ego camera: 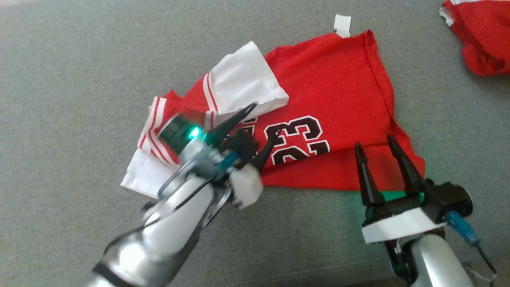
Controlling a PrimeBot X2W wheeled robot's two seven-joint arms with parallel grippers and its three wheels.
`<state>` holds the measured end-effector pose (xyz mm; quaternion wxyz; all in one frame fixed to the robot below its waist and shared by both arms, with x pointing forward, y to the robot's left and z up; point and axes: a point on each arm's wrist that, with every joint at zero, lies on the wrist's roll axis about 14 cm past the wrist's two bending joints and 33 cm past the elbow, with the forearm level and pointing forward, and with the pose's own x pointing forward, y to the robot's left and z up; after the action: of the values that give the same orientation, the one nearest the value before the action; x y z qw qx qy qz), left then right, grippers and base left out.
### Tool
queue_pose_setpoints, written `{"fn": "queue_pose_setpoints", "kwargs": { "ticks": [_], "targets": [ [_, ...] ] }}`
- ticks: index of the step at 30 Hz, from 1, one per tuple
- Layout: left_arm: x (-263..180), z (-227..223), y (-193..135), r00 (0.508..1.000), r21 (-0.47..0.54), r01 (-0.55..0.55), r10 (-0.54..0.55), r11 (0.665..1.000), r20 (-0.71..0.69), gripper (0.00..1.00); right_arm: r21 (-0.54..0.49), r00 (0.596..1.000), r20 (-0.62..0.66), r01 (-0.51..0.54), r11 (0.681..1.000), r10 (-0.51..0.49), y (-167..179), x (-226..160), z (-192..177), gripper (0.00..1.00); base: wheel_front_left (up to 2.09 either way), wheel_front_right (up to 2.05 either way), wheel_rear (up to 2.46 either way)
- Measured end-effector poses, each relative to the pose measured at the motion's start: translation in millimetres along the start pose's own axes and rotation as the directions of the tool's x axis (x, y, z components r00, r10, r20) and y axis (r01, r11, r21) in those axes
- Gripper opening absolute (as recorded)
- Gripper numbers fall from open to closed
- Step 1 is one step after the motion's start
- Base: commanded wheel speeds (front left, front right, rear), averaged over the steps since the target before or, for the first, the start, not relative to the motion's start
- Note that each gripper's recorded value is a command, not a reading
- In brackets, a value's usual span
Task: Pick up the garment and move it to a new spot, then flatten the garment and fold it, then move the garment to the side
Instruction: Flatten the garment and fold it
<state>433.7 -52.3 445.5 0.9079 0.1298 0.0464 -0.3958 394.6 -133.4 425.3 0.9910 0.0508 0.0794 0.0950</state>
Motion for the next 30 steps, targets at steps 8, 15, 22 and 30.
{"fn": "queue_pose_setpoints", "kwargs": {
  "ticks": [8, 15, 22, 30],
  "targets": [
    [30, -27, 5, 0.973, 0.158, 0.079, -0.042, 0.984, -0.228, 1.0, -0.007, 1.0, 0.002, 0.021, 1.0, -0.021, -9, 6, 1, 1.0, 0.0, 0.0, 0.0],
    [43, -28, -2, 0.952, 0.227, 0.135, -0.063, 0.965, -0.3, 1.0, 0.004, 0.999, -0.012, 0.045, 0.999, -0.045, -16, 2, -4, 1.0, 0.0, 0.0, 0.0],
    [49, -23, -5, 0.95, 0.24, 0.152, -0.074, 0.959, -0.303, 1.0, 0.017, 0.998, -0.013, 0.059, 0.998, -0.059, -19, -1, -4, 1.0, 0.0, 0.0, 0.0],
    [49, -20, -7, 0.947, 0.244, 0.171, -0.091, 0.954, -0.309, 0.0, 0.018, 0.998, -0.006, 0.058, 0.998, -0.058, -19, -1, -1, 1.0, 0.0, 0.0, 0.0]
  ]
}}
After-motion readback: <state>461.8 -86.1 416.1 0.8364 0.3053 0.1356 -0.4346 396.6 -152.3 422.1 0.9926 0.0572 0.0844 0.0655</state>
